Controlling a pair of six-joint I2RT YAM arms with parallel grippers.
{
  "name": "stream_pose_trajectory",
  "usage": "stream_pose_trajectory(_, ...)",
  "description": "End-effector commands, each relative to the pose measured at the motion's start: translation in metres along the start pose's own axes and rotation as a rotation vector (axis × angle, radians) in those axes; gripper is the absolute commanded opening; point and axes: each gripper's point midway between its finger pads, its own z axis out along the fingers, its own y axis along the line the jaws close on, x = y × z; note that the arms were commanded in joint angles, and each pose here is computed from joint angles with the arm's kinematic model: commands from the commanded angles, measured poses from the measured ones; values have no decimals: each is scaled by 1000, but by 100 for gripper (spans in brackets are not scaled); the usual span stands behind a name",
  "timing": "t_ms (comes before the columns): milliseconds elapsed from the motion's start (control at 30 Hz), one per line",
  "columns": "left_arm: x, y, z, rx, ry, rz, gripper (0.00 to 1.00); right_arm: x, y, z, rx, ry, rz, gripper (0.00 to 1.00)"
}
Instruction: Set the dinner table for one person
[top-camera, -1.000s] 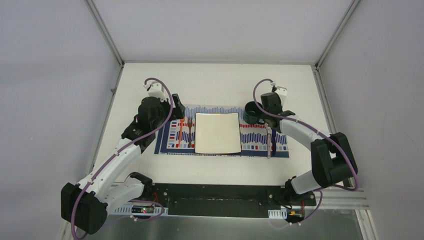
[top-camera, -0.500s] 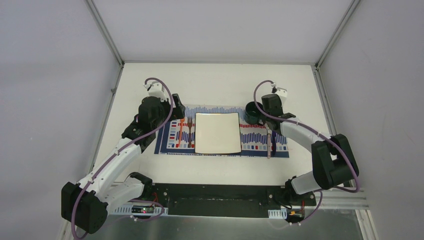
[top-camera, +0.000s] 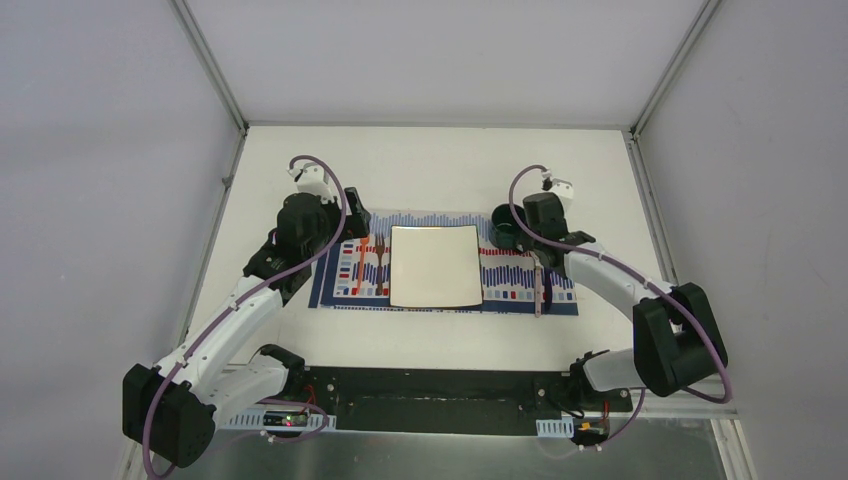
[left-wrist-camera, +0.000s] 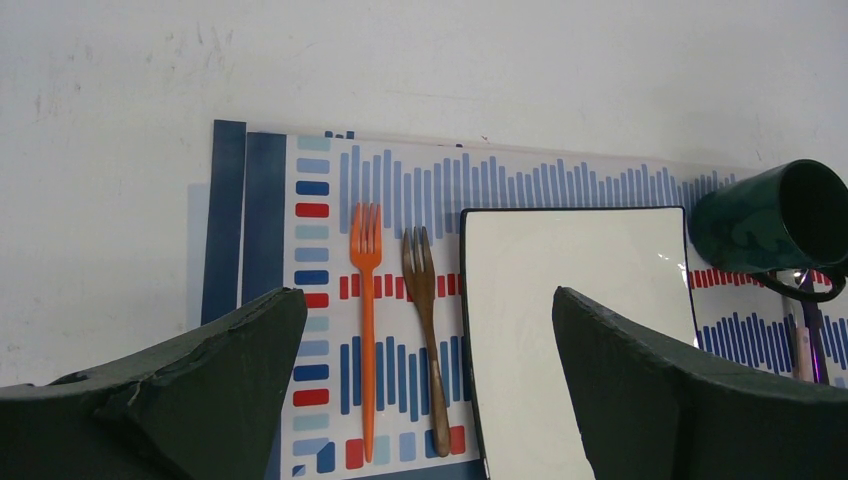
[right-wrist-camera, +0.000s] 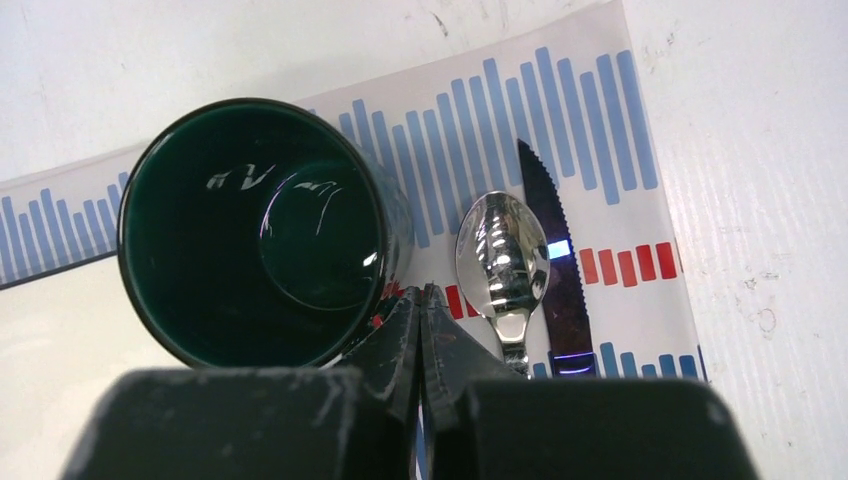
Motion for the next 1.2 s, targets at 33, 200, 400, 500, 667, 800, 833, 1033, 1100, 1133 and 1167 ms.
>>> stream_pose_trajectory(33,-19,-15,-4,50,-55,-18,99,-1,17,-10,-56,-6,10,0)
stream_pose_trajectory(200,-19,-16,-4,50,-55,-17,99,4,24,-10,-61,4,-4,0)
stream_pose_trajectory(400,-18,-15,-4,47,-53,-16,99,5,27,-11,-58,1,-16,0)
stream_pose_trajectory(500,-18,-15,-3,47,-52,-17,99,6,28,-12,-56,4,-22,0)
stream_pose_trajectory(667,-17,-15,-3,45,-52,-14,99,10,23,-14,-37,10,-33,0)
stream_pose_trajectory(800,-15,-15,-3,43,-47,-15,99,13,22,-17,-37,16,-32,0)
stream_pose_trajectory(833,-16,-15,-3,44,-49,-15,99,14,22,-18,-38,18,-32,0)
stream_pose_trajectory(1033,-16,-15,-2,44,-50,-16,99,18,26,-18,-47,22,-37,0)
stream_pose_trajectory(1100,-17,-15,-3,45,-52,-15,99,19,29,-18,-53,23,-36,0)
stream_pose_trajectory(1133,-17,-15,-3,45,-53,-14,99,19,30,-18,-57,22,-37,0)
stream_pose_trajectory(1167,-18,-15,-3,44,-54,-14,99,19,31,-18,-57,22,-40,0)
